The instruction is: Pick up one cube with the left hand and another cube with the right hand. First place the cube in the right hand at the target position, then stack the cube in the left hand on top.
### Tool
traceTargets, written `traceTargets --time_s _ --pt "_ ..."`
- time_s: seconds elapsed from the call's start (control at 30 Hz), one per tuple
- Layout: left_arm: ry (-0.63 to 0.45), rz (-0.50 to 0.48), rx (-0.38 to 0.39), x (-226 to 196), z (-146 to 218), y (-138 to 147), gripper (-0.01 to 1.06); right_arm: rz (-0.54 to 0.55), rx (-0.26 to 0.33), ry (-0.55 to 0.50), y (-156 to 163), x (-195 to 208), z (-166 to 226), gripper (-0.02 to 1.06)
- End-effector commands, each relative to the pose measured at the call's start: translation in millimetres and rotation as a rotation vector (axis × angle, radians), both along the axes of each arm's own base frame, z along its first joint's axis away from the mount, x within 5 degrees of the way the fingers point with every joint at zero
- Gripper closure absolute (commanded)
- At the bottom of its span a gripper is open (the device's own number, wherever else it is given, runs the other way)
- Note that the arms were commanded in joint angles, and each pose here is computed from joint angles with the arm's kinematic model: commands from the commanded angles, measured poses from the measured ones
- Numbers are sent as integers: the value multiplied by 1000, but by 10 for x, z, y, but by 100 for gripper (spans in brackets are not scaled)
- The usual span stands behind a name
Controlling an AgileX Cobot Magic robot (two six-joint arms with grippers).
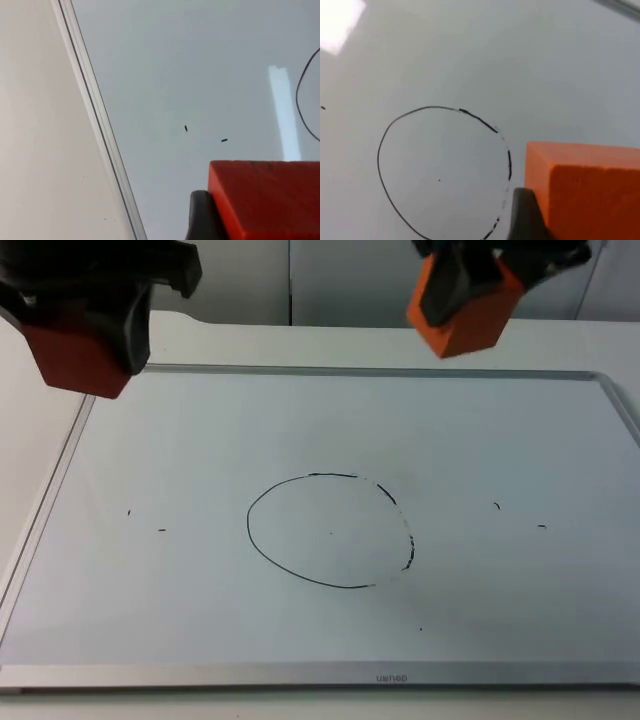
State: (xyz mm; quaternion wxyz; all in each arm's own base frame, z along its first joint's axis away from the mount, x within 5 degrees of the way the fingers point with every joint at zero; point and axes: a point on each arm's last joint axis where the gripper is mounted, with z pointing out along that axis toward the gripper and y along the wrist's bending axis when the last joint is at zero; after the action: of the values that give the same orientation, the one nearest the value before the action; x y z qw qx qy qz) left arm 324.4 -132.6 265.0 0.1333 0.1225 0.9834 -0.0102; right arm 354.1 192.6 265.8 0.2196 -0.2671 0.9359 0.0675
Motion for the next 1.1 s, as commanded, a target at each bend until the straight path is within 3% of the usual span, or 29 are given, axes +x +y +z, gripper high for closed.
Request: traceTargets --time_s 0.0,0.17,0.47,0.77,1.07 --pt "9 -19 8 -36 51 5 105 39 -16 26 141 50 -80 105" --pt "11 -38 7 -38 50 1 105 82 -47 85 405 143 -378 105" --pt "6 -56 -10 -35 52 -18 105 111 -88 195 590 140 -879 105" --pt "3 -63 -16 -34 53 -26 105 184 -130 228 798 26 -1131 105" --pt "2 -80 -36 -35 55 -47 105 180 -144 261 818 43 -1370 105"
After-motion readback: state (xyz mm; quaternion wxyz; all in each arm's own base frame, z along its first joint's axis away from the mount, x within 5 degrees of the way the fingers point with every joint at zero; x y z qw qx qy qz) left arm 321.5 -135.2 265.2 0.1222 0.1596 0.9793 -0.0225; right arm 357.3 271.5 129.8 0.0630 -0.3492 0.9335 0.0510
